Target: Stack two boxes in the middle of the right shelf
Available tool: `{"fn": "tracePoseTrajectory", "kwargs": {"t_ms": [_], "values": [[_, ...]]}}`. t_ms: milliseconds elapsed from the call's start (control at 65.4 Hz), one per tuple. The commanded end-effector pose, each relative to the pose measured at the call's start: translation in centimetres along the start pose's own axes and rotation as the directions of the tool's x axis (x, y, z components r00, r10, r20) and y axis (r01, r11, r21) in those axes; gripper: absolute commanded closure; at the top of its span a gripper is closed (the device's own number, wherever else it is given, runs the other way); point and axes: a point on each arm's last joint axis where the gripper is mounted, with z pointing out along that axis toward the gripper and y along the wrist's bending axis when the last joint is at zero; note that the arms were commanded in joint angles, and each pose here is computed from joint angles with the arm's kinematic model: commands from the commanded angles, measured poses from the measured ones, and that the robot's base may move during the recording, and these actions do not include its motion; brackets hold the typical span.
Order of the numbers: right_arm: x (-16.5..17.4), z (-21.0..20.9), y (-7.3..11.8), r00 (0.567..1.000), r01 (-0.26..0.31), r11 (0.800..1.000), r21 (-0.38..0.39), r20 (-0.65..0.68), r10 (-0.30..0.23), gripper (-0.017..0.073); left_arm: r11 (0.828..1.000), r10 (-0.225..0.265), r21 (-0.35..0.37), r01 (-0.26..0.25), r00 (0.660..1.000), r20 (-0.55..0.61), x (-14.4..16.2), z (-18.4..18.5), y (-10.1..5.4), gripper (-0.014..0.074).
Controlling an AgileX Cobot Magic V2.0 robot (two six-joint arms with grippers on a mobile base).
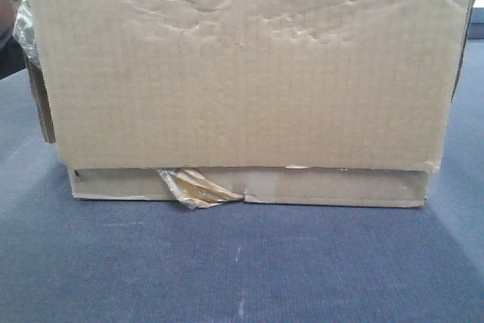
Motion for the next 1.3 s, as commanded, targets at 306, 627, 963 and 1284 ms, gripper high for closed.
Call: {"fn": "tracePoseTrajectory", "kwargs": {"t_ms": [306,627,963,1284], "values": [[-0.3,0.0,0.0,1.0,0.013,1.0,0.005,0.017,-0.013,-0.0001,0.929,-0.077,0.371,-0.009,0.973,0.216,-3.3,-8.0,-10.0,0.0705],[-0.3,0.0,0.0,1.0,0.013,1.0,0.005,0.017,-0.013,-0.0001,0.875,0.065,0.478,-0.081,0.997,0.049,-0.9,-2.4,-21.0,0.0705],[-0.3,0.0,0.0,1.0,0.013,1.0,0.005,0.017,-0.013,-0.0001,0.908,0.115,0.416,-0.048,0.984,-0.137,1.5,4.7,-24.4,0.0705],[-0.3,0.0,0.0,1.0,0.013,1.0,0.005,0.017,-0.013,-0.0001,0.907,0.13,0.419,-0.04,0.973,-0.189,2.1,5.3,-24.7,0.0594]]}}
